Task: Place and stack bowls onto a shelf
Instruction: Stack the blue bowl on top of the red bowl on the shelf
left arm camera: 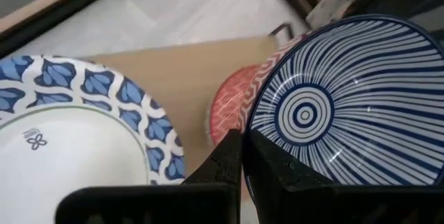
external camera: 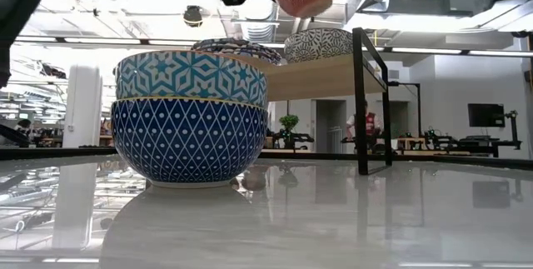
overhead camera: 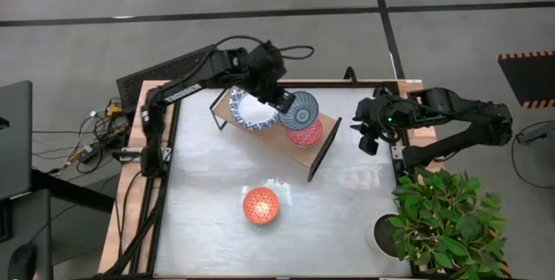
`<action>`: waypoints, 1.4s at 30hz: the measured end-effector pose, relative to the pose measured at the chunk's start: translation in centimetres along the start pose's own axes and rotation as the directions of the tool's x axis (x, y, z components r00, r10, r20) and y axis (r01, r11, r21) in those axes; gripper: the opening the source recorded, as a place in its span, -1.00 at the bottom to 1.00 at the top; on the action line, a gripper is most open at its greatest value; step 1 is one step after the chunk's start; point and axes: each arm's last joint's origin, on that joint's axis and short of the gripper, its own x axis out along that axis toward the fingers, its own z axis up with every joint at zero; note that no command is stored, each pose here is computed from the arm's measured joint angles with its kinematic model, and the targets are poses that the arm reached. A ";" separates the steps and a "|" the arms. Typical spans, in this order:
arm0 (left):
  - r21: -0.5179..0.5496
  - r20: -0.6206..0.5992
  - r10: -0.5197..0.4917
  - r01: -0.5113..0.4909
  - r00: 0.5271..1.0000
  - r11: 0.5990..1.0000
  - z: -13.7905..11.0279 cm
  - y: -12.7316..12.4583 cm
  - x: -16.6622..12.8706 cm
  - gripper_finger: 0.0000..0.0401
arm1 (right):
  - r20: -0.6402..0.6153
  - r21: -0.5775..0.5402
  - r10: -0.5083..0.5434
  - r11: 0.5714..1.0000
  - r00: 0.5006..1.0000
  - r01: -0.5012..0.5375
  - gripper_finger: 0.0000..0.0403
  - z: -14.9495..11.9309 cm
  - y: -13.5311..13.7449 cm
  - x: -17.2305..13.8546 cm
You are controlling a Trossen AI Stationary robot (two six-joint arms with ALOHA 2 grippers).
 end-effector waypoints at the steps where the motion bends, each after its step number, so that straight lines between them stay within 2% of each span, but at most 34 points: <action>1: 0.010 -0.023 0.016 -0.016 1.000 1.000 0.1 0.0 0.4 -1.00 | 0.000 0.000 0.000 1.000 1.000 0.000 -0.35 0.0 0.0 0.0; 6: 0.021 -0.127 0.028 -0.026 0.992 0.999 -0.5 0.4 2.8 -1.00 | 0.001 0.001 0.000 1.000 1.000 0.000 -0.35 0.0 0.0 0.0; 11: 0.039 -0.135 0.043 -0.038 0.990 0.999 -0.5 0.5 4.3 -1.00 | 0.001 0.001 0.000 1.000 1.000 0.000 -0.35 0.0 0.0 0.0; 20: 0.043 -0.114 0.089 -0.085 0.989 0.995 -0.2 0.8 5.1 -1.00 | 0.001 0.001 0.000 1.000 1.000 0.000 -0.35 0.0 0.0 0.0; 42: 0.095 -0.111 0.073 -0.063 0.991 0.994 -0.7 -0.1 5.8 -1.00 | 0.000 -0.016 -0.001 1.000 1.000 0.001 -0.35 0.0 0.0 0.0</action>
